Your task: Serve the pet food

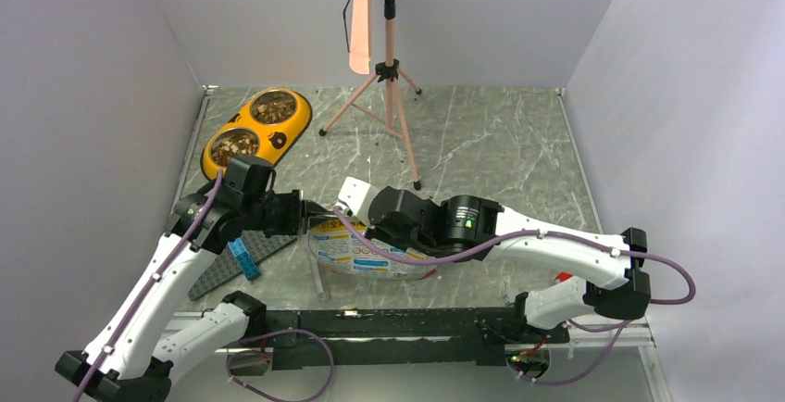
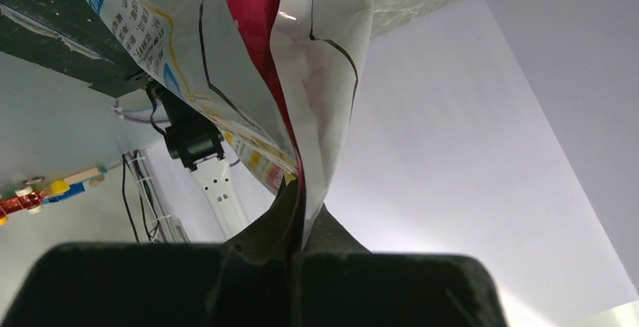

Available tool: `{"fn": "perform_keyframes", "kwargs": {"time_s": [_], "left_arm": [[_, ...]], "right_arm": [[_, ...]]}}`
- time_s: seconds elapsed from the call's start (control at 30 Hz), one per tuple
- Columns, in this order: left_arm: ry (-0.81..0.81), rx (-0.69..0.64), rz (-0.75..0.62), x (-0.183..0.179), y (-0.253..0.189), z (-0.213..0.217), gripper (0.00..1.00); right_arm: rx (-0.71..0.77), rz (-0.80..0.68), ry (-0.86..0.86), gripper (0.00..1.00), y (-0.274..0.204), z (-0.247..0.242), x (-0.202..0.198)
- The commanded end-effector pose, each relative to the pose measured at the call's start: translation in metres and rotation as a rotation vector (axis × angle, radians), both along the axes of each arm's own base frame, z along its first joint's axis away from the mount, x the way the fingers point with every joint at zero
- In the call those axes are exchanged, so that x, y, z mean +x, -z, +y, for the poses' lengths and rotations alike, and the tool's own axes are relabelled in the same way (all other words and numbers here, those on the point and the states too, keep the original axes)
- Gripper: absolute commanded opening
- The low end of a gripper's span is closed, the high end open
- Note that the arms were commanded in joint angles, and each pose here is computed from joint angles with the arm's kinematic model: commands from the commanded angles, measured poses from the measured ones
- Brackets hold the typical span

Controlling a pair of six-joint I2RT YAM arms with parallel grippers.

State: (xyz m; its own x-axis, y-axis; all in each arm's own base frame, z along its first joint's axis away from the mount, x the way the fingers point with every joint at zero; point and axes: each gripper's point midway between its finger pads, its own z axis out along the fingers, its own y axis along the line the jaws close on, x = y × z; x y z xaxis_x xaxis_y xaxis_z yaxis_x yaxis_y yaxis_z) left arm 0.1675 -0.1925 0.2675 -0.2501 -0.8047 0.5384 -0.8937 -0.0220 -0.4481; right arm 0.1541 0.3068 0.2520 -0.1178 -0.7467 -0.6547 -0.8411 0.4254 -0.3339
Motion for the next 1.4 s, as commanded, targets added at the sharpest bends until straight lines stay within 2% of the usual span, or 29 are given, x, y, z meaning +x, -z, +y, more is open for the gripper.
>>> {"fn": "perform_keyframes", "kwargs": {"time_s": [0.0, 0.17, 0.3, 0.5, 0.53, 0.6, 0.7, 0.73, 0.77, 0.8, 0.93, 1.03, 1.1, 1.13, 1.17, 1.37], "left_arm": [[-0.078, 0.029, -0.052, 0.008, -0.013, 0.017, 0.00], [-0.090, 0.036, -0.038, 0.006, -0.011, 0.022, 0.00], [-0.090, 0.029, -0.022, 0.005, -0.009, 0.023, 0.00], [-0.092, 0.033, -0.020, 0.007, -0.010, 0.024, 0.00], [-0.091, 0.034, -0.022, 0.007, -0.010, 0.024, 0.00], [-0.087, 0.033, -0.022, 0.008, -0.010, 0.023, 0.00], [-0.082, 0.031, -0.027, 0.009, -0.011, 0.022, 0.00], [-0.081, 0.032, -0.024, 0.010, -0.011, 0.022, 0.00], [-0.079, 0.032, -0.028, 0.010, -0.012, 0.022, 0.00], [-0.077, 0.031, -0.029, 0.010, -0.012, 0.021, 0.00], [-0.082, 0.043, -0.030, 0.012, -0.013, 0.023, 0.00], [-0.084, 0.044, -0.033, 0.011, -0.013, 0.023, 0.00], [-0.083, 0.047, -0.034, 0.012, -0.012, 0.024, 0.00], [-0.084, 0.050, -0.038, 0.012, -0.013, 0.024, 0.00], [-0.084, 0.054, -0.046, 0.013, -0.014, 0.024, 0.00], [-0.103, 0.118, -0.179, 0.028, -0.025, 0.034, 0.00]], "right_arm": [[-0.097, -0.110, 0.153, 0.00, -0.016, -0.072, 0.021], [-0.091, -0.028, 0.244, 0.00, -0.010, -0.095, 0.027], [-0.156, -0.039, 0.264, 0.00, 0.003, -0.113, 0.025], [-0.168, -0.101, 0.367, 0.00, -0.001, -0.141, 0.030], [-0.164, -0.102, 0.387, 0.02, -0.002, -0.145, 0.031], [-0.157, -0.098, 0.380, 0.14, -0.004, -0.148, 0.028], [-0.108, -0.091, 0.354, 0.17, -0.011, -0.147, 0.024], [-0.100, -0.090, 0.352, 0.16, -0.013, -0.148, 0.024], [-0.096, -0.084, 0.347, 0.04, -0.013, -0.147, 0.023], [-0.094, -0.079, 0.343, 0.00, -0.013, -0.147, 0.022], [-0.032, -0.103, 0.322, 0.00, -0.023, -0.150, 0.020], [-0.048, -0.091, 0.346, 0.00, -0.021, -0.160, 0.021], [-0.056, -0.067, 0.334, 0.13, -0.017, -0.162, 0.017], [-0.054, -0.064, 0.328, 0.09, -0.016, -0.163, 0.016], [-0.055, -0.067, 0.331, 0.00, -0.015, -0.165, 0.016], [-0.001, -0.070, 0.311, 0.00, -0.021, -0.165, 0.012]]}}
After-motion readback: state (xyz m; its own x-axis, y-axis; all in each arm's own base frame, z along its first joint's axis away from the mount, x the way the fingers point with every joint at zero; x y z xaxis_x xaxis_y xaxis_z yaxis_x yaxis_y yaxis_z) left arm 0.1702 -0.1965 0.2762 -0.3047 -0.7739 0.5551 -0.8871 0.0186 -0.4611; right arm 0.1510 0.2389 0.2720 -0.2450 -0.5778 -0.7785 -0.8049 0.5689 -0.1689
